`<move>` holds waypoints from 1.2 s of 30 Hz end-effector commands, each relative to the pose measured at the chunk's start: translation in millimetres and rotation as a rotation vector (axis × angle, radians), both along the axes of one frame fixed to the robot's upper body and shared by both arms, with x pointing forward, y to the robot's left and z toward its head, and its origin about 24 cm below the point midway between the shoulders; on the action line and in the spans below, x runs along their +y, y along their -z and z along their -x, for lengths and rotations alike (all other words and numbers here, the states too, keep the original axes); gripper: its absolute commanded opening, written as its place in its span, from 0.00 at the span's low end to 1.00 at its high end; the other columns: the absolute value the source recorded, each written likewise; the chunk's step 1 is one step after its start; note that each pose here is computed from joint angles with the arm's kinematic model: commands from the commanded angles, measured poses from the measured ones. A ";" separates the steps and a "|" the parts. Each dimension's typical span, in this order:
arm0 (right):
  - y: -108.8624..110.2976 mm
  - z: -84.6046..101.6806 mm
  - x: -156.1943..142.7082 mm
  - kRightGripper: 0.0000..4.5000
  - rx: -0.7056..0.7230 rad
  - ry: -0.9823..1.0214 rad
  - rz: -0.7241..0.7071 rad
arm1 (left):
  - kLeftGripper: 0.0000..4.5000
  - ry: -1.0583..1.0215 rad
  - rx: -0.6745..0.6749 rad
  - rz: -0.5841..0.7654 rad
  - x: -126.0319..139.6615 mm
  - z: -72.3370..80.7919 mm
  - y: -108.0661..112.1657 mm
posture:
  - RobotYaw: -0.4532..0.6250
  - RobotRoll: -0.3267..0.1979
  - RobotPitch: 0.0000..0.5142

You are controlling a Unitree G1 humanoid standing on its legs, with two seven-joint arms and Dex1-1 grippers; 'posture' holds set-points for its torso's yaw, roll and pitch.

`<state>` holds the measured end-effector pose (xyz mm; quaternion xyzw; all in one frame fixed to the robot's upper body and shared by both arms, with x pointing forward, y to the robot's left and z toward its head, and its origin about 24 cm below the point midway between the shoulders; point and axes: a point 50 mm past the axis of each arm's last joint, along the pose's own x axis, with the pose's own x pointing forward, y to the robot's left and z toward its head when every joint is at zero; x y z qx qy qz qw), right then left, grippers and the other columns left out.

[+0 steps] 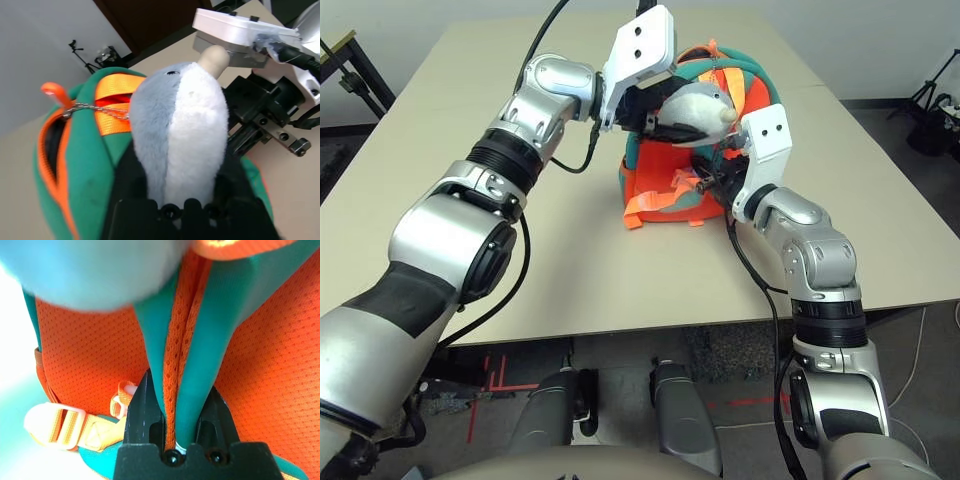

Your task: Put the pencil case into the backpack and zip it.

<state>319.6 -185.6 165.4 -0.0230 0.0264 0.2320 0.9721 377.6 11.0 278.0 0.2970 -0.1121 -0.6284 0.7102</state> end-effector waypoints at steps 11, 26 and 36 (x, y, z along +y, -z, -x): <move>10.4 -2.9 3.8 0.09 0.043 -0.007 0.015 | 0.09 -0.191 -0.015 0.033 82.4 -11.1 -36.7 | 0.22 0.62 0.21; 9.8 -7.1 5.8 0.09 0.040 -0.023 0.023 | 0.09 -0.355 0.282 -0.070 149.6 -15.3 42.8 | 0.23 0.62 0.21; 9.2 -8.8 5.9 0.09 0.034 -0.024 0.032 | 0.09 -0.438 0.454 -0.142 153.3 -13.7 115.0 | 0.23 0.62 0.19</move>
